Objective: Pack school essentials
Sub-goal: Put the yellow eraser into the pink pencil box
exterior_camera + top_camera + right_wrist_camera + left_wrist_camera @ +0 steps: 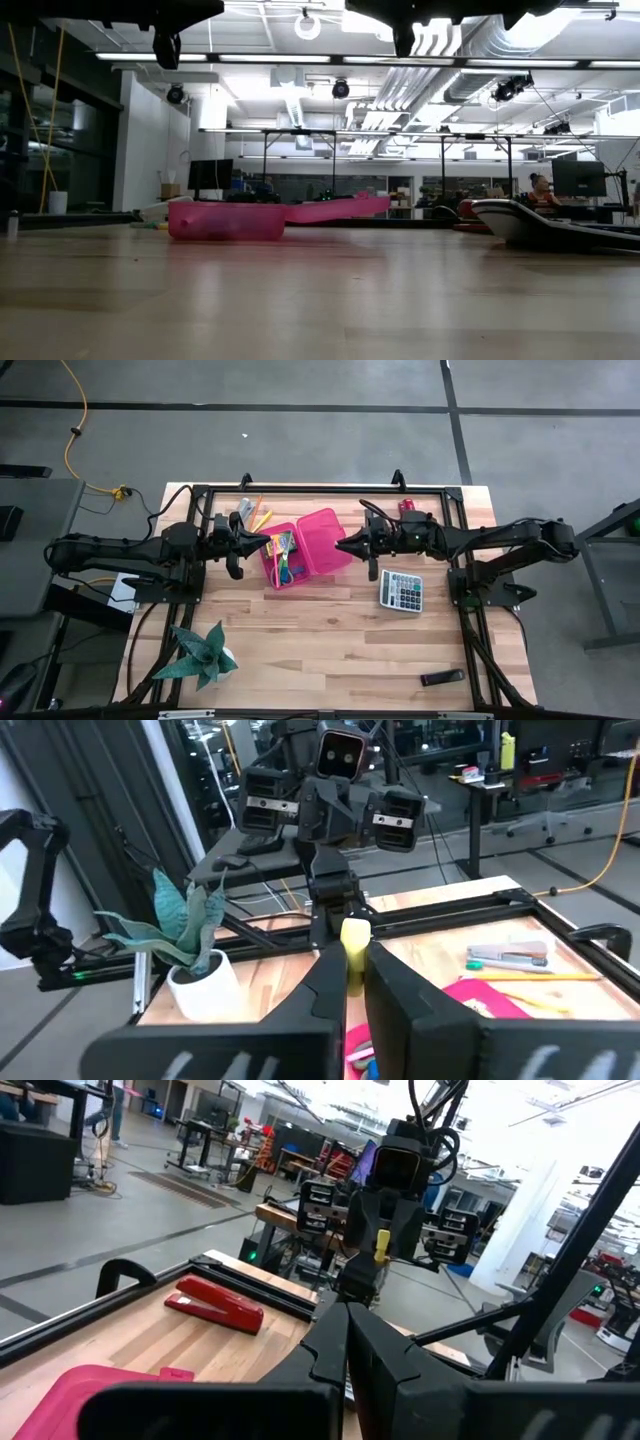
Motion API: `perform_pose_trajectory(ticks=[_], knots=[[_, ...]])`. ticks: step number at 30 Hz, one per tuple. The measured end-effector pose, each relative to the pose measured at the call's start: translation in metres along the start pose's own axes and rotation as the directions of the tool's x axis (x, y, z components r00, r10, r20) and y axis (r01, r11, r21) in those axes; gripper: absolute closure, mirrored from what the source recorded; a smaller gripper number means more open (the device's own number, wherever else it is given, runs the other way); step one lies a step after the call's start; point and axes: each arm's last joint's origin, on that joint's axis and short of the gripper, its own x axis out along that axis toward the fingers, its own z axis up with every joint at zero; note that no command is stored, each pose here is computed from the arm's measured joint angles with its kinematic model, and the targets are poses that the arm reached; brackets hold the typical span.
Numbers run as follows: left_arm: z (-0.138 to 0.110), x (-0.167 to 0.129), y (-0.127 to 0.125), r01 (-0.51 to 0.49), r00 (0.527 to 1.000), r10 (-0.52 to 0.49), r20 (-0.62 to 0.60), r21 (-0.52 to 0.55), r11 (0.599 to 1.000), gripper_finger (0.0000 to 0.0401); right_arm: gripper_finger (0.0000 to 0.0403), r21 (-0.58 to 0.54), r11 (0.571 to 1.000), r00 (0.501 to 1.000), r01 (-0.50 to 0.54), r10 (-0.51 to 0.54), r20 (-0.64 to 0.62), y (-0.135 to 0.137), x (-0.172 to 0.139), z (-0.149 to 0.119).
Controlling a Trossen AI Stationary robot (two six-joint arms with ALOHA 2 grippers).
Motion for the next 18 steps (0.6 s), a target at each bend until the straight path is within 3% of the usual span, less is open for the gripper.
perform_pose_trajectory(ticks=[7, 18], knots=[[0.000, 0.000, -0.001, 0.033, 0.999, -0.033, -0.009, 0.000, 0.999, 0.0401, 0.0395, -0.005, 0.998, 0.996, 0.056, -0.056, -0.069, -0.001, 0.019, -0.021], [0.000, 0.000, -0.001, 0.024, 1.000, -0.024, -0.002, 0.016, 1.000, 0.0401, 0.0395, 0.039, 0.994, 0.956, 0.099, -0.084, -0.281, -0.017, 0.114, -0.082]])
